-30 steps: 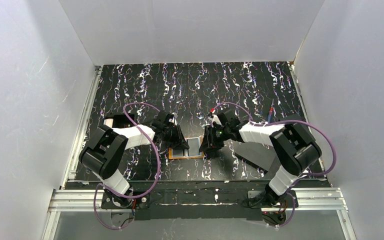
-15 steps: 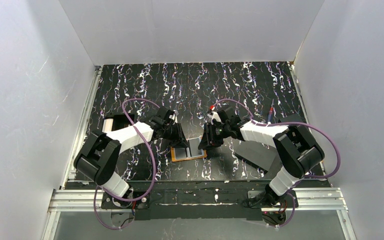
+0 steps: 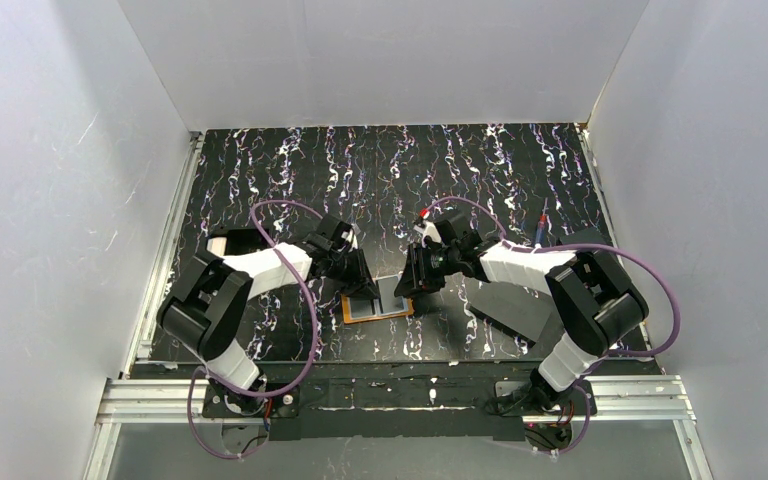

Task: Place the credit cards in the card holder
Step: Insert the credit card into the card holder.

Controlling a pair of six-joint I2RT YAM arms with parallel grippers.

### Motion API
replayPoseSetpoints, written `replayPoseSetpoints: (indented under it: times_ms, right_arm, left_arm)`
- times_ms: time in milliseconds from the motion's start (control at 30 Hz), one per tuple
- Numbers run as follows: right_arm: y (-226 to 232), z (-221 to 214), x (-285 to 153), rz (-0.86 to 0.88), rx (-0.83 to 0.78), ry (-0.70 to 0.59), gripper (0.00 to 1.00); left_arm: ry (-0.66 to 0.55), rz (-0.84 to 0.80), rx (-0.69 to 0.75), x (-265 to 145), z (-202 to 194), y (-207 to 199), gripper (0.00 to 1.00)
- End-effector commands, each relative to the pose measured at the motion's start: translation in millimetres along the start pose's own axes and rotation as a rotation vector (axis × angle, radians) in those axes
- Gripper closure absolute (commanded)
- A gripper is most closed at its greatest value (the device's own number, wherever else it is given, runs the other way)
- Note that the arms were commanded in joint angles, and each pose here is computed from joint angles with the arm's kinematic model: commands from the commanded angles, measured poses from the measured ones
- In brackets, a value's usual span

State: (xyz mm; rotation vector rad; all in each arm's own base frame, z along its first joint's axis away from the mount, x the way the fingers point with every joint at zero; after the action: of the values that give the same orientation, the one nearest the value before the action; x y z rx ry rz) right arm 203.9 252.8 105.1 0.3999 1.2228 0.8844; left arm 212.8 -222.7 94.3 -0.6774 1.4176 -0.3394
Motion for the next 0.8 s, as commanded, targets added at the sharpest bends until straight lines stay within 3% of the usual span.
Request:
replayPoseSetpoints:
  times_ms: [0, 767]
  right_arm:
    - [0.2, 2.6, 3.4, 0.024, -0.013, -0.012, 0.59]
    - [-14.3, -10.1, -1.8, -0.088, -0.009, 0.023, 0.52]
  left_arm:
    - [0.022, -0.019, 0.011, 7.4, 0.8, -1.5, 0.92]
    - [0.067, 0.099, -0.031, 28.9, -8.5, 33.5, 0.99]
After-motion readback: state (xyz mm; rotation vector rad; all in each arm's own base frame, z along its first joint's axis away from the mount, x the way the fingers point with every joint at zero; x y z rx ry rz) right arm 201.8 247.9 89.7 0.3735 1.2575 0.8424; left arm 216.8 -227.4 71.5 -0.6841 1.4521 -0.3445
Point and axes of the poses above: each gripper's point midway between its finger pads, its own x axis out along the fingers, its own y axis along the line the jaws close on, z = x × y, the point moved 7 cm from there along -x, back along the fingers, and after that the axes turned 6 degrees about -x, right-handed, at the moved point
